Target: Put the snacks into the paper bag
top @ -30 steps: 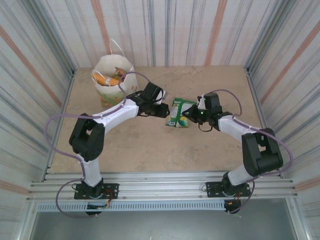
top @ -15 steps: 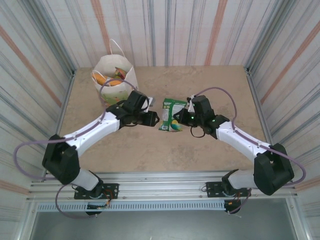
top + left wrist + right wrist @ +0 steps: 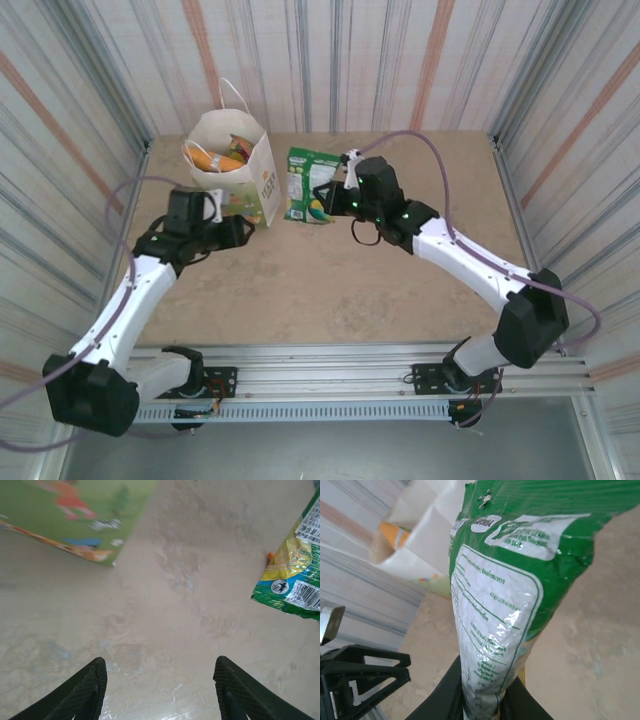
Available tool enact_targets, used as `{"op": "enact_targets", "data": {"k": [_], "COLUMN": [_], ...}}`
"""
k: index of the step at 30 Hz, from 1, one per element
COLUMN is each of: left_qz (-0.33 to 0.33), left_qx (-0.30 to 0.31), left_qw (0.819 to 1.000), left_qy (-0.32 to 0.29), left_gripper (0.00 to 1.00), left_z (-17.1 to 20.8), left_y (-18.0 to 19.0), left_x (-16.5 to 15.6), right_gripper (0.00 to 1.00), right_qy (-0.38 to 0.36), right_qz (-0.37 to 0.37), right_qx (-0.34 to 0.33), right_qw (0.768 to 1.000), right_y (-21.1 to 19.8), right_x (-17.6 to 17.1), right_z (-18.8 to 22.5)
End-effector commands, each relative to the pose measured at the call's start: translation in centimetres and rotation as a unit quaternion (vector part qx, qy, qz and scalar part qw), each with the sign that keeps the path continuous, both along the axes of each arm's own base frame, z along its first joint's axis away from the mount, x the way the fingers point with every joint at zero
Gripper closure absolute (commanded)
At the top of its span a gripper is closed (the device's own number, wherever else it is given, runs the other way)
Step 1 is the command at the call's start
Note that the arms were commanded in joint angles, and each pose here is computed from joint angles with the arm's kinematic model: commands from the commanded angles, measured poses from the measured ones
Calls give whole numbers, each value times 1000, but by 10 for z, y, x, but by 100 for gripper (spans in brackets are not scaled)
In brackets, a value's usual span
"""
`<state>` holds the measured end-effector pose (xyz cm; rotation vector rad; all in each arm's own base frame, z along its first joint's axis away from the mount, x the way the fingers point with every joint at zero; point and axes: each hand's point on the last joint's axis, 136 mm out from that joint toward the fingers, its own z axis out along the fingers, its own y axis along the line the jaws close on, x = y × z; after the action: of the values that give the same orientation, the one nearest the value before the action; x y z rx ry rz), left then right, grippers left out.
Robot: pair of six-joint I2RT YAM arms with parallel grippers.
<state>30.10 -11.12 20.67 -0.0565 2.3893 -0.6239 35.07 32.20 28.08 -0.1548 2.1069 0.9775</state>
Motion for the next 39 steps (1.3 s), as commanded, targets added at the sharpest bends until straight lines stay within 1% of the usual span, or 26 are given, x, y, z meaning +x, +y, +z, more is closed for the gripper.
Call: {"op": "enact_targets", "data": {"k": [1, 4, 8, 16, 17, 20, 23, 30, 32, 33, 34, 36, 39], "left_qz": [4, 30, 58, 88, 89, 90, 89, 83, 82, 82, 81, 80, 80], "left_qx": [-37, -61, -76, -71, -71, -68, -66, -61, -59, -58, -58, -57, -58], "left_qw": [999, 998, 995, 993, 993, 993, 993, 994, 994, 994, 994, 994, 994], "left_qy": [2, -9, -25, -36, -38, -38, -39, -43, -45, -44, -44, -44, -42], "left_gripper": [39, 39, 39, 39, 39, 39, 39, 39, 39, 39, 39, 39, 39], "left_z": [5, 14, 25, 34, 34, 35, 36, 40, 41, 41, 42, 42, 40], "left_y": [16, 37, 62, 94, 97, 102, 105, 108, 109, 109, 109, 109, 109], "left_x": [-6, 1, 12, 40, 44, 55, 65, 79, 82, 83, 84, 84, 83], "right_gripper": [99, 99, 100, 100, 100, 100, 100, 98, 92, 86, 77, 65, 57], "right_qy": [-78, -111, -158, -250, -264, -286, -299, -318, -322, -321, -319, -318, -316], "right_qz": [18, 33, 50, 59, 57, 59, 60, 71, 74, 76, 78, 82, 86], "right_qx": [16, 28, 44, 79, 85, 86, 82, 69, 63, 61, 61, 60, 54], "right_qw": [997, 993, 985, 963, 959, 953, 949, 943, 942, 942, 943, 943, 943], "right_y": [23, 43, 68, 112, 115, 129, 143, 171, 176, 178, 180, 180, 179], "right_x": [17, 29, 43, 63, 66, 77, 91, 116, 121, 123, 125, 124, 123], "right_z": [44, 66, 95, 143, 155, 161, 157, 134, 126, 122, 118, 117, 117]}}
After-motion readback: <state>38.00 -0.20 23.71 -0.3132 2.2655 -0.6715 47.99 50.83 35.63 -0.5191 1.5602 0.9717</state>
